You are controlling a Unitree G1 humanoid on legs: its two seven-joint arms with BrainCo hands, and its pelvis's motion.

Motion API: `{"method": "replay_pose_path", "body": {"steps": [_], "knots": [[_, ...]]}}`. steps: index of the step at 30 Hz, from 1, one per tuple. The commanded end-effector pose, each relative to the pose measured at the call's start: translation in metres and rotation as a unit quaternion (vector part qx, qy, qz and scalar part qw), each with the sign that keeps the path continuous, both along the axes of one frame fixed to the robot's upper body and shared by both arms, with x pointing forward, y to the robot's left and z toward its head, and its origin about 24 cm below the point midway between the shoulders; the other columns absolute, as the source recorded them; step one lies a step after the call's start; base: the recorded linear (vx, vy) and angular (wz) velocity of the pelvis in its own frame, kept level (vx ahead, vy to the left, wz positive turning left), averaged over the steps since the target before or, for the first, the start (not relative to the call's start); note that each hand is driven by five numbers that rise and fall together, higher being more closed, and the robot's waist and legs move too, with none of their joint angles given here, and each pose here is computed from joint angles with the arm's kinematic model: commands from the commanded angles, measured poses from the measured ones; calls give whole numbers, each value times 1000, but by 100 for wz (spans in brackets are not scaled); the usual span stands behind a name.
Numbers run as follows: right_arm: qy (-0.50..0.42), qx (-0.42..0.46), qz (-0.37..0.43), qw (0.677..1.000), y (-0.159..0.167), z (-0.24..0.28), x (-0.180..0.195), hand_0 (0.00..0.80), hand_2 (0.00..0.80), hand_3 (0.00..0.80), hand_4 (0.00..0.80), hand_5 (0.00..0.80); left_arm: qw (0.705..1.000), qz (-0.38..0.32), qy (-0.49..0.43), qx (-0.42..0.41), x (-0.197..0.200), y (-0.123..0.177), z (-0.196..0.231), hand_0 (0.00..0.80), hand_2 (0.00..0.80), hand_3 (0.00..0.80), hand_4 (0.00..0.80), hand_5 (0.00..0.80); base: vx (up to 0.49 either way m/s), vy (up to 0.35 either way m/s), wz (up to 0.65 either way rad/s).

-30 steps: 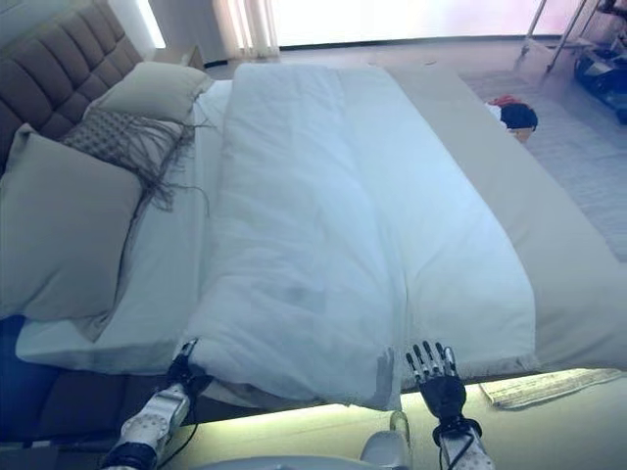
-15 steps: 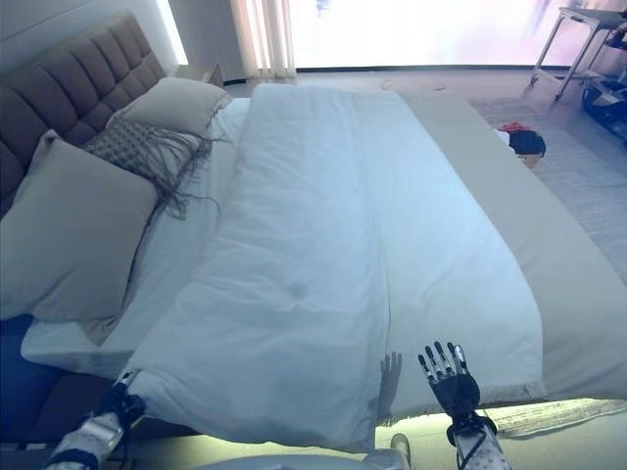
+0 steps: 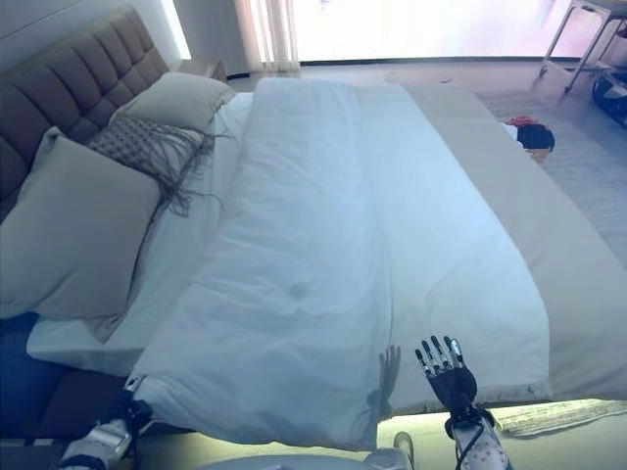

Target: Make the bed neatly

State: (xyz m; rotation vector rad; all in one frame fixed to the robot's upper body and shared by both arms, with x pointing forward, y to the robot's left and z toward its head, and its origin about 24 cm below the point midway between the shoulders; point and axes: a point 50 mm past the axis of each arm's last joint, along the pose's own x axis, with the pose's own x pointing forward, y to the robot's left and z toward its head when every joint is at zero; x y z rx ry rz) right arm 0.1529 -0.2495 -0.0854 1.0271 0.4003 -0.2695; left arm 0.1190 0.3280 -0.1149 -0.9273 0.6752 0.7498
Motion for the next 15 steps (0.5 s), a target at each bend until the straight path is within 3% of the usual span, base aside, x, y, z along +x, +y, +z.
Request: {"method": "replay_pose_path", "body": {"steps": [1, 7, 11, 15], "knots": [[-43, -21, -25, 999, -22, 15, -4, 0, 0, 0, 0, 0, 983, 138, 0, 120, -59, 71, 32, 800, 800, 800, 800, 800, 0, 0, 0], [-49, -26, -31, 998, -30, 16, -8, 0, 0, 0, 0, 0, 983, 151, 70, 75, -92, 26, -4, 800, 800, 800, 800, 800, 19, 14, 4], [-46, -51, -10, 998, -39, 20, -13, 0, 0, 0, 0, 0, 980, 147, 107, 76, -109, 16, -12, 800, 800, 800, 800, 800, 60, 76, 16], [-135, -73, 3, 988, -42, 40, 18, 0, 0, 0, 0, 0, 987, 105, 73, 97, -64, 21, -5, 800, 800, 800, 800, 800, -424, 92, 21]]}}
